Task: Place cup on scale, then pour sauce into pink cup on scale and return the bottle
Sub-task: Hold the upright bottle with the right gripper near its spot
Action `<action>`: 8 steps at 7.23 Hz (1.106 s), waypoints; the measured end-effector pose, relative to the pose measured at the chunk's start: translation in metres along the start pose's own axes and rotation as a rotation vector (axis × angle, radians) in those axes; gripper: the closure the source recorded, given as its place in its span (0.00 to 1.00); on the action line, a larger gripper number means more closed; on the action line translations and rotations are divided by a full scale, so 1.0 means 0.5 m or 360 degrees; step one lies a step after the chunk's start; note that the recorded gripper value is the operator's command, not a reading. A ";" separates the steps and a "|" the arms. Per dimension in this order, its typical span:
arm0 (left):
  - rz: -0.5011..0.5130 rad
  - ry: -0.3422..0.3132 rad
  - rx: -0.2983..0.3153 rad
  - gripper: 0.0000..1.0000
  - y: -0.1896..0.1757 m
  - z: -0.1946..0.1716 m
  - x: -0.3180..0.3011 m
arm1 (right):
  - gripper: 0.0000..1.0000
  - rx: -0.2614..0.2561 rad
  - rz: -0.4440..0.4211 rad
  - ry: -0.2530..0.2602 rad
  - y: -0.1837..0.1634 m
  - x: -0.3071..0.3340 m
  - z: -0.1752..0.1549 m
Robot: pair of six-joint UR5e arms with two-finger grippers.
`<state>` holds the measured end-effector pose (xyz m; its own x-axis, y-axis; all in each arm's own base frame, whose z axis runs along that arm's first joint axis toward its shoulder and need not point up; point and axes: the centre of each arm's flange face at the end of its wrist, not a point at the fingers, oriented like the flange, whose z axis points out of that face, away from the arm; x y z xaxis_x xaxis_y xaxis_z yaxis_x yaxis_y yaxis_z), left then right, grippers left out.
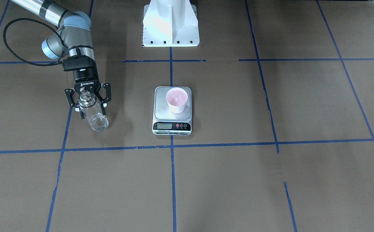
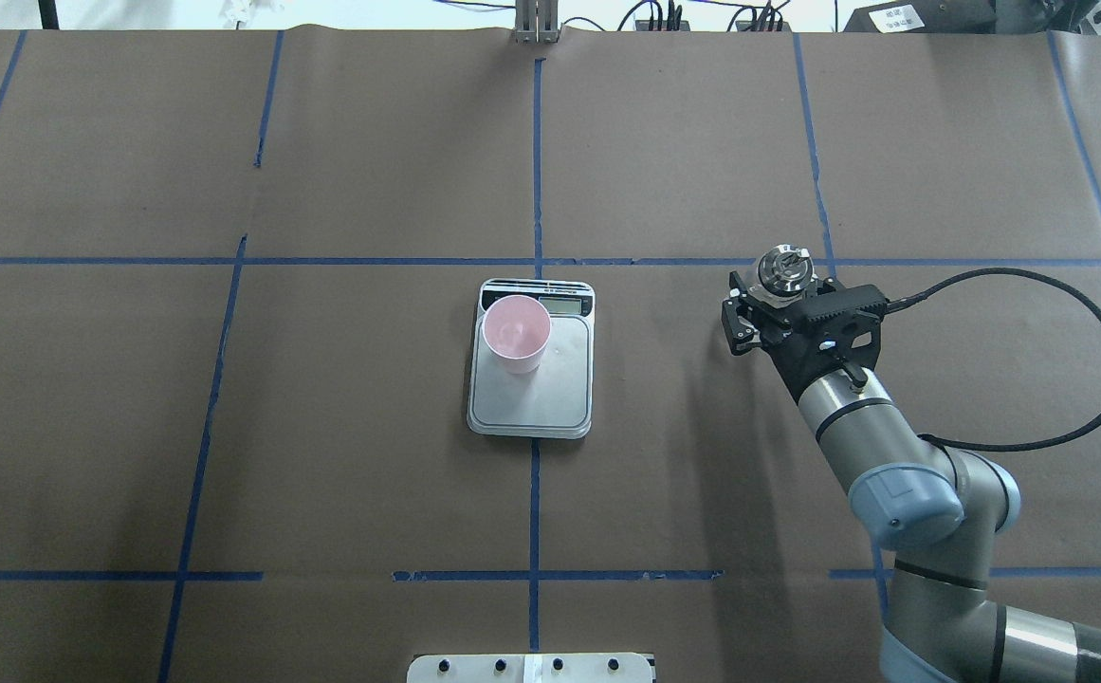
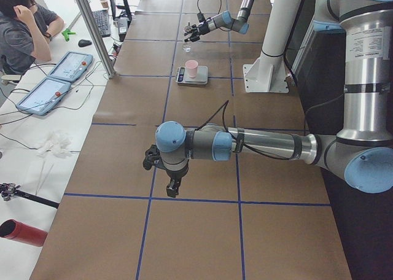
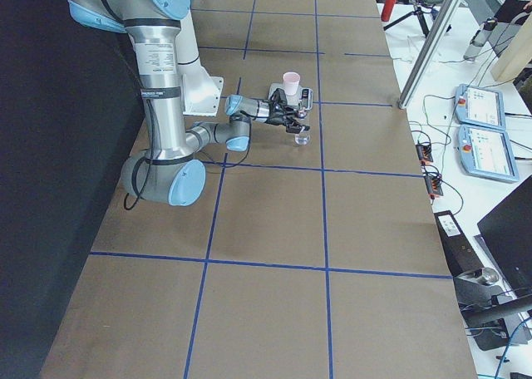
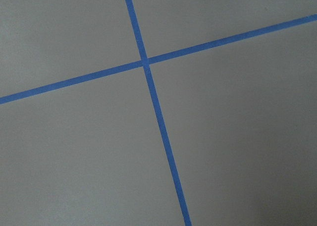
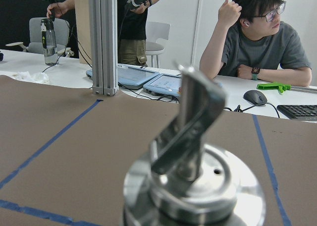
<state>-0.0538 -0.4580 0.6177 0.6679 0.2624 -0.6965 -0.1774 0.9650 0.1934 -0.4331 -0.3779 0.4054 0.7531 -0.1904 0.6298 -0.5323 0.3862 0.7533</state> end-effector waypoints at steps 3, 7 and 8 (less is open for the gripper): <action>-0.0002 0.0001 -0.0001 0.00 0.002 0.001 -0.001 | 1.00 -0.0240 -0.0028 0.0103 -0.060 0.029 -0.012; -0.0001 0.0001 -0.0001 0.00 0.002 0.002 -0.001 | 1.00 -0.0420 0.0033 0.0157 -0.037 0.082 -0.037; -0.0001 0.0001 -0.0001 0.00 0.002 0.002 -0.002 | 1.00 -0.0428 0.0029 0.0163 -0.031 0.085 -0.036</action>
<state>-0.0538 -0.4574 0.6191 0.6677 0.2618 -0.6969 -0.1773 0.9651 0.1926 -0.3858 -0.3759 0.4171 0.7867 -0.0944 0.6101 -0.4348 0.6167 0.6562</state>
